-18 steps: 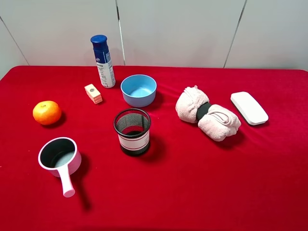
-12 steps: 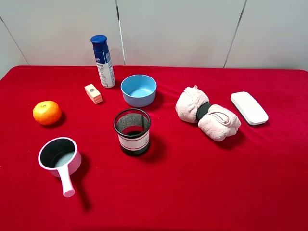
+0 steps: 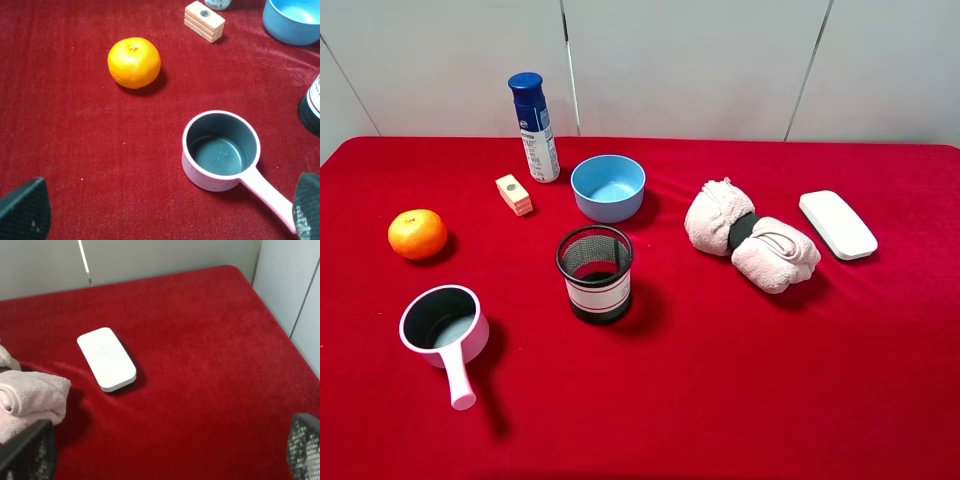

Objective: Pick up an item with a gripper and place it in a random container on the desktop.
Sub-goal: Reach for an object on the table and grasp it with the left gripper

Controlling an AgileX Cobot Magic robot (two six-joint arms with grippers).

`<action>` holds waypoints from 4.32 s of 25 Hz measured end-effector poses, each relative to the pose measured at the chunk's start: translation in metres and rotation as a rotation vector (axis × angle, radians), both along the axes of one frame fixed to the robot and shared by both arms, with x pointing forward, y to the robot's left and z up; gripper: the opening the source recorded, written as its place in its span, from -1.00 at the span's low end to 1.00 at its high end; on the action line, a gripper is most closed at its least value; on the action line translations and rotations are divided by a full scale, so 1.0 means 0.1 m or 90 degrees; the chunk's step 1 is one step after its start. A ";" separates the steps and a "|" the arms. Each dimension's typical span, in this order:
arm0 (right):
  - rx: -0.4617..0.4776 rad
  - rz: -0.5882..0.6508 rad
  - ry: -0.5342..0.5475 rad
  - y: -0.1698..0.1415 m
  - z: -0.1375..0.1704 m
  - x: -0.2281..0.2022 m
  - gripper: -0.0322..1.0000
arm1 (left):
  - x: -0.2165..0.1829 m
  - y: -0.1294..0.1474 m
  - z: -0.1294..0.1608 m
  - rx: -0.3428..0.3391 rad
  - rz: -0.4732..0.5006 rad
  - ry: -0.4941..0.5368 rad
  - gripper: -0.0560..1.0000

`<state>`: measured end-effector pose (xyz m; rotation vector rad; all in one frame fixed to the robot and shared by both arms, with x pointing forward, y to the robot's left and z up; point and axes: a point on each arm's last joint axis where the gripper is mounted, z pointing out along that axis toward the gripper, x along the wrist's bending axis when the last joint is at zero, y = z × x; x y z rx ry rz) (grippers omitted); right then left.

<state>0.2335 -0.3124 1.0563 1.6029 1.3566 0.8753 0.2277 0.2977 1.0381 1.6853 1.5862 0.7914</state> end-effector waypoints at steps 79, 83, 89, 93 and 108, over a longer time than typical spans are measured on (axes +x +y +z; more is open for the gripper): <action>0.000 0.000 0.000 0.00 0.00 0.00 0.41 | 3.57 -0.01 -1.13 0.101 -0.053 0.547 0.99; 0.000 0.000 0.000 0.00 0.00 0.00 0.41 | 3.64 -0.01 -1.29 0.102 -0.054 0.551 0.99; 0.000 0.000 0.000 0.00 0.00 0.00 0.41 | 3.68 -0.01 -1.51 0.105 -0.058 0.568 0.99; 0.000 0.000 0.000 0.00 0.00 0.00 0.41 | 3.70 0.00 -1.59 0.114 -0.062 0.572 0.99; 0.000 0.000 0.000 0.00 0.00 0.00 0.41 | 3.70 0.01 -1.66 0.128 -0.068 0.583 0.50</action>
